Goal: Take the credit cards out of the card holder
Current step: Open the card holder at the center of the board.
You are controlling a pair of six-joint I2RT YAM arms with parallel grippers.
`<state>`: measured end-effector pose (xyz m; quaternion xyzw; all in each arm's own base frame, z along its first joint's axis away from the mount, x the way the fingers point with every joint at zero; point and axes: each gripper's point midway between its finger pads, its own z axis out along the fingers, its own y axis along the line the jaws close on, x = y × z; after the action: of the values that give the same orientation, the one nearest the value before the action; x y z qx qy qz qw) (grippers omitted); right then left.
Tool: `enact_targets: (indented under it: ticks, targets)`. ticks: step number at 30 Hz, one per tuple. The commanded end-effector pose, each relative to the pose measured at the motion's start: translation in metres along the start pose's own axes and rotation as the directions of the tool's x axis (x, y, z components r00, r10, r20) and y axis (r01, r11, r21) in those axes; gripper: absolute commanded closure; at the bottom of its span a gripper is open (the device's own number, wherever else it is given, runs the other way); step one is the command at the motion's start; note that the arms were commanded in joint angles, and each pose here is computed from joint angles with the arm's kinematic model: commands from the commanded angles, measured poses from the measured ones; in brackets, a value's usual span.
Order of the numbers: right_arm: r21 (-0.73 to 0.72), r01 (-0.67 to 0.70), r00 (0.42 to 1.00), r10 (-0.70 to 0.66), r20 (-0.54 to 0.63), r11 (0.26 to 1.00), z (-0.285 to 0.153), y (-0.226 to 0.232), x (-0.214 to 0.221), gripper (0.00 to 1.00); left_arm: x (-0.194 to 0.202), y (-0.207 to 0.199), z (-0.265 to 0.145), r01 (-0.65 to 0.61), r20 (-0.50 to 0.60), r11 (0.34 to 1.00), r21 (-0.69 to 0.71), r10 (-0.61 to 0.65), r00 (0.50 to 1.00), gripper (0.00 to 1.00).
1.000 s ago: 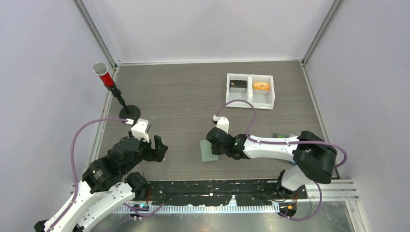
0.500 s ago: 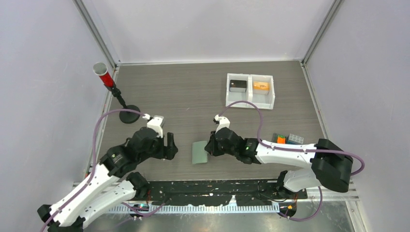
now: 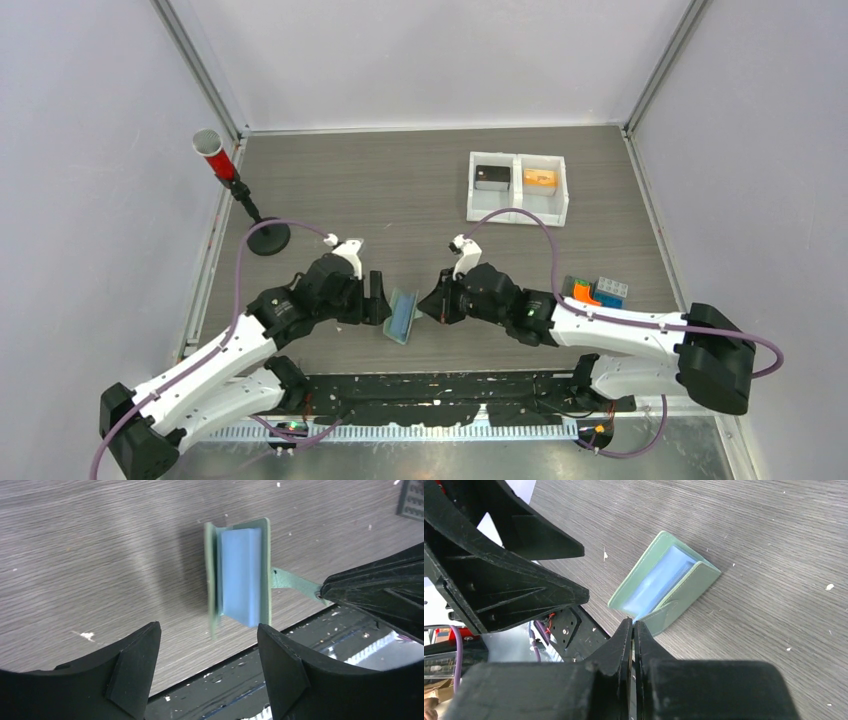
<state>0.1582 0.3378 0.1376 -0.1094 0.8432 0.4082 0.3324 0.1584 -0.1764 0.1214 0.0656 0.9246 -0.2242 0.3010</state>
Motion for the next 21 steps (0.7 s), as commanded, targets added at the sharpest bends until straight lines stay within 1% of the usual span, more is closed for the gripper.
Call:
enact_targets:
  ticks: [1,8,10,13,16,17,18,21]
  targets:
    - [-0.084,0.001,0.997,0.005,0.072,0.996,-0.010,0.021,-0.017,0.95,-0.012,-0.028,0.006,0.031,0.035,0.991,0.129,-0.036,0.999,0.27]
    - [0.022,0.034,0.998,-0.035,0.046,0.999,-0.014,-0.009,-0.004,0.95,-0.011,-0.025,0.018,0.040,0.021,0.994,0.106,-0.043,0.999,0.29]
    - [0.087,0.059,0.997,-0.062,0.035,0.994,-0.018,-0.028,0.003,0.95,-0.011,-0.024,0.021,0.038,0.021,0.994,0.099,-0.040,0.999,0.30]
    - [0.240,0.088,0.994,-0.099,0.035,0.967,-0.029,-0.069,0.009,0.95,-0.009,-0.023,0.027,0.042,0.006,0.995,0.090,-0.043,0.999,0.32]
    - [0.328,0.058,0.997,-0.068,0.021,0.943,-0.036,-0.110,0.020,0.95,-0.004,-0.022,0.035,0.048,-0.011,0.995,0.083,-0.048,0.999,0.32]
    - [0.313,0.043,0.999,-0.048,0.009,0.949,-0.036,-0.112,0.024,0.95,-0.002,-0.021,0.037,0.050,-0.020,0.995,0.080,-0.049,0.999,0.33]
    - [0.337,0.022,1.000,-0.026,0.007,0.941,-0.038,-0.125,0.028,0.95,0.000,-0.020,0.040,0.053,-0.028,0.996,0.078,-0.051,0.998,0.33]
    - [0.352,-0.011,1.000,0.013,-0.002,0.936,-0.040,-0.141,0.033,0.95,0.004,-0.020,0.047,0.060,-0.050,0.995,0.074,-0.057,0.997,0.34]
